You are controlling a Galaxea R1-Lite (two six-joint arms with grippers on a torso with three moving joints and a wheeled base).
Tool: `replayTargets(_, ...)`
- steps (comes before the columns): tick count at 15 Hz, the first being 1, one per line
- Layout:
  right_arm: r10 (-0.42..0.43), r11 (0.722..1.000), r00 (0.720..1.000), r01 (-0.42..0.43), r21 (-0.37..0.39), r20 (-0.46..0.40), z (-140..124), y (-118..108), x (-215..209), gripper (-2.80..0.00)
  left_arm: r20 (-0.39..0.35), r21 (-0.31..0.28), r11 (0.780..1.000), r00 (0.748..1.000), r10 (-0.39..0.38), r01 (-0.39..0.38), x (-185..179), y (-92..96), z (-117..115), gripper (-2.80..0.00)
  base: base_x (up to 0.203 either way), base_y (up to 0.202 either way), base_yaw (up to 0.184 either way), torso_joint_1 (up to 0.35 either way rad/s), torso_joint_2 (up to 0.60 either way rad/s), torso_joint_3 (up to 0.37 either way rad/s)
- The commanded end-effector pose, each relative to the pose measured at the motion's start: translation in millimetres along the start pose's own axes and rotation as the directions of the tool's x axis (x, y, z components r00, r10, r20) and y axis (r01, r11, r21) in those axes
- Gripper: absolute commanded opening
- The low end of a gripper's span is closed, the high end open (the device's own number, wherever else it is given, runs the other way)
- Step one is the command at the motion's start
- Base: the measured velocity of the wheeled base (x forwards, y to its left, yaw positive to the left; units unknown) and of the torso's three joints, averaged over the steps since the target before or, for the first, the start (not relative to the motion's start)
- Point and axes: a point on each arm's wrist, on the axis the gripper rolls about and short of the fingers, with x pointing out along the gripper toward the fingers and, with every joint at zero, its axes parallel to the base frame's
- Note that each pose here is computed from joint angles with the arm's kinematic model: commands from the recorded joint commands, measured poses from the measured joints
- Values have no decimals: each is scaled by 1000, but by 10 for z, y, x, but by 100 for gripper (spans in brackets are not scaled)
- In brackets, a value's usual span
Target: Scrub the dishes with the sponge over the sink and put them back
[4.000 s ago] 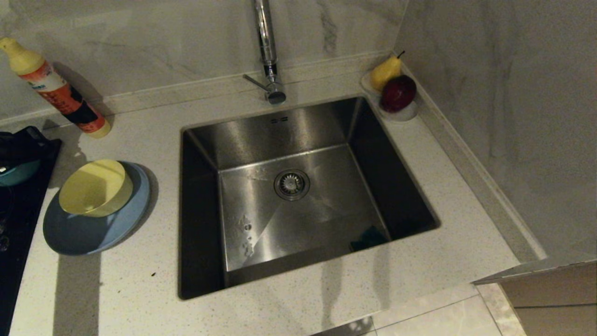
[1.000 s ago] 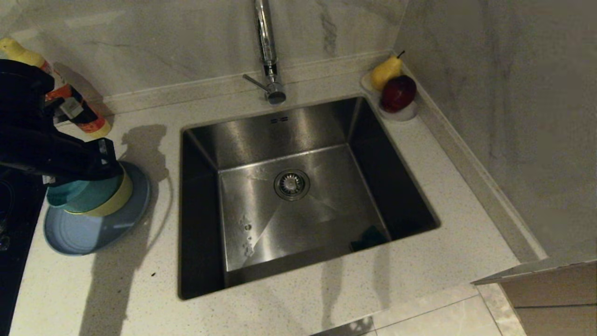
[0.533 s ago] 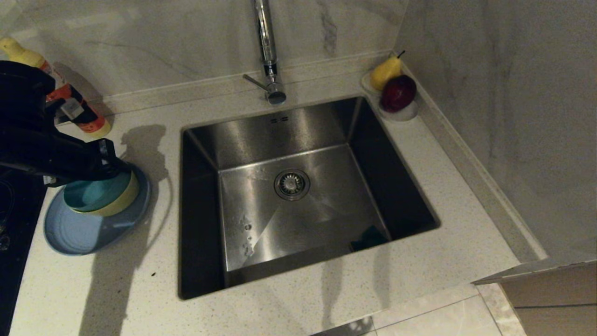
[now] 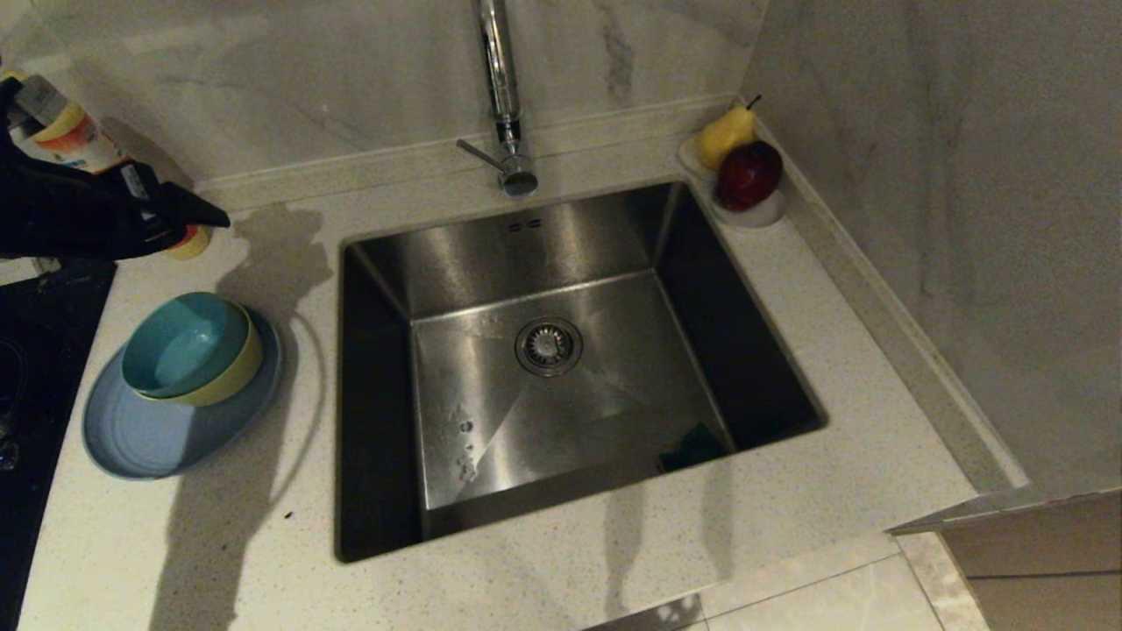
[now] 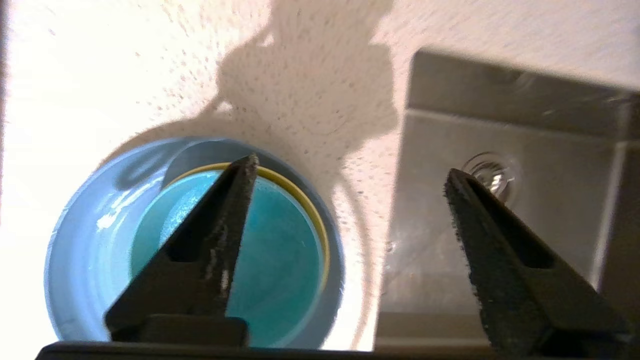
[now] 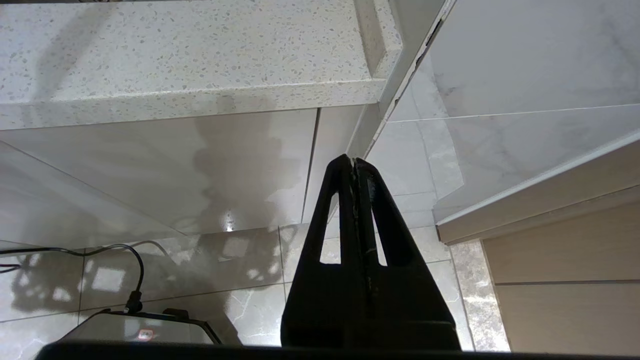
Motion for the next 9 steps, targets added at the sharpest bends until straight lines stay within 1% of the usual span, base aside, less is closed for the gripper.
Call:
replayTargets(1,1,1000,1000,-1,-1,1,-1,0,0,-280,50,7,1000,999,-15,15,-254,-42,55,-280,0,0,0,0,0,0)
replayTargets(3,1,1000,1000,-1,-1,1,0,0,0,-280,81,13,999,996,-31,30,-386,-64,78,-280,0,0,0,0,0,0)
replayTargets(4,1,1000,1000,-1,-1,1,0,0,0,-280,93,26,998,994,-65,62,-459,-85,99,-280,0,0,0,0,0,0)
replayTargets(5,1,1000,1000,-1,-1,0,-2,0,1,-280,91,58,990,987,-132,127,-525,-113,118,-280,0,0,0,0,0,0)
replayTargets(6,1,1000,1000,-1,-1,1,0,0,0,-280,74,121,972,975,-211,201,-576,-136,115,-280,0,0,0,0,0,0)
replayTargets(7,1,1000,1000,-1,-1,0,-1,0,0,-280,55,183,948,960,-273,260,-652,-152,92,-280,0,0,0,0,0,0)
replayTargets(8,1,1000,1000,-1,-1,1,0,0,0,-280,32,226,930,952,-303,289,-699,-147,24,-280,0,0,0,0,0,0)
replayTargets(9,1,1000,1000,-1,-1,1,0,0,0,-280,10,286,910,948,-317,301,-724,-153,-51,-280,0,0,0,0,0,0)
